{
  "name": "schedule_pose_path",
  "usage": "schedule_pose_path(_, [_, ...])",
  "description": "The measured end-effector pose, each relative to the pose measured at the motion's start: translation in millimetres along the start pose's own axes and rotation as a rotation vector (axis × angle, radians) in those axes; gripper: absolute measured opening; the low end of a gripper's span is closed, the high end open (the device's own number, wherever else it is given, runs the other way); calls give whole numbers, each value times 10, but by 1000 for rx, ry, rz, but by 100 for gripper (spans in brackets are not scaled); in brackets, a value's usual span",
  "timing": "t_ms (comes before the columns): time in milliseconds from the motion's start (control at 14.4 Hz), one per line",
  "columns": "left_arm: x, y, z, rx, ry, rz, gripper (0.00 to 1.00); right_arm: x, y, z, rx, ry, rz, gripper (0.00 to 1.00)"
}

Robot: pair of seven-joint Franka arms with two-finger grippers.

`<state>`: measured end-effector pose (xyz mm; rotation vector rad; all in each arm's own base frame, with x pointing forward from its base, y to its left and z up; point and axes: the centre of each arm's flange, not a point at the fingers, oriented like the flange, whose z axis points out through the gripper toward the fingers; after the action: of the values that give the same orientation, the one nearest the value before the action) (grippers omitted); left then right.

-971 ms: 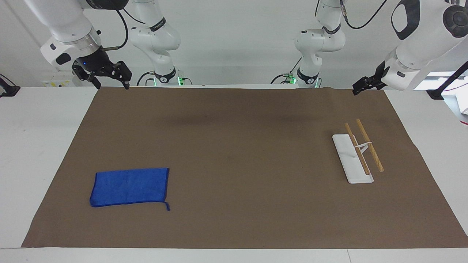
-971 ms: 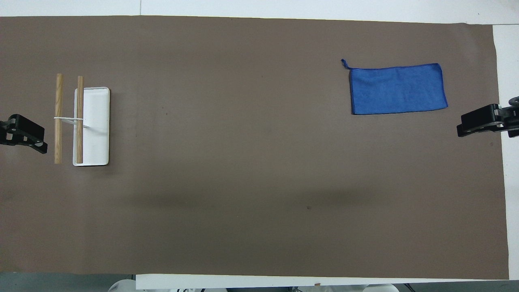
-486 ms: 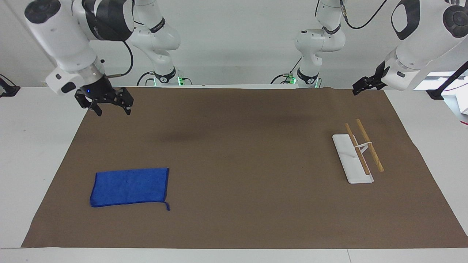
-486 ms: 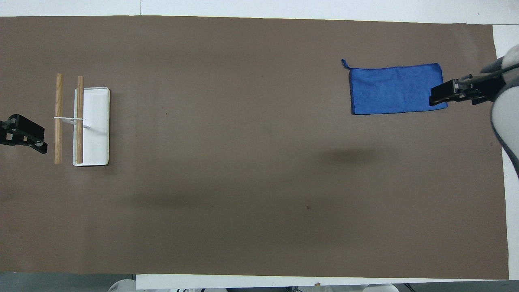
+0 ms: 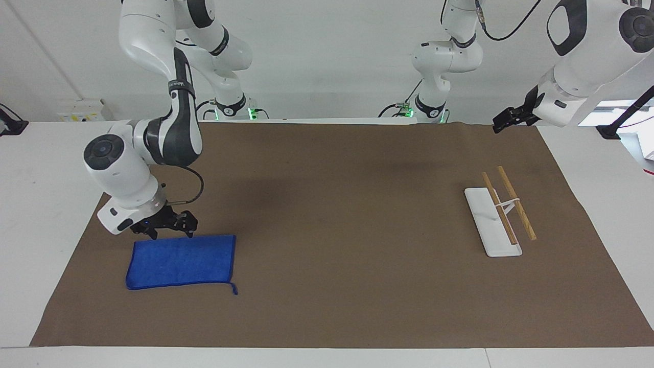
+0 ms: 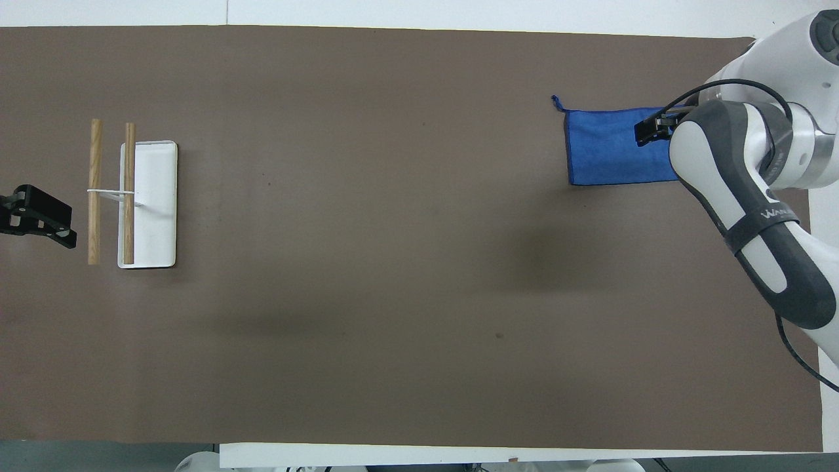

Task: Right arm passes towel to left arm to hang
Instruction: 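Reach the right gripper down to the edge of the blue towel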

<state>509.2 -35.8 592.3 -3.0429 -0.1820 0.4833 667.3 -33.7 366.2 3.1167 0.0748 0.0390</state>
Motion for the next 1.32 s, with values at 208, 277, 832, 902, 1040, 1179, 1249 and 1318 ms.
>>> schedule_pose_path(208, [0, 0, 0, 0, 0, 0, 100, -81, 8, 356, 2, 14, -11, 100])
schedule_pose_path(277, [0, 0, 0, 0, 0, 0, 100, -129, 64, 462, 2, 5, -13, 100])
schedule_pose_path(832, [0, 0, 0, 0, 0, 0, 100, -197, 280, 641, 7, 15, -20, 96])
schedule_pose_path(902, [0, 0, 0, 0, 0, 0, 100, -190, 262, 651, 7, 21, -19, 96])
schedule_pose_path(1040, [0, 0, 0, 0, 0, 0, 100, -172, 227, 743, 10, 30, -23, 95])
schedule_pose_path(1179, [0, 0, 0, 0, 0, 0, 100, -166, 177, 849, 15, 24, -29, 94])
schedule_pose_path(1249, [0, 0, 0, 0, 0, 0, 100, -166, 172, 868, 15, 22, -29, 94])
schedule_pose_path(1318, [0, 0, 0, 0, 0, 0, 100, -164, 172, 864, 15, 23, -29, 93])
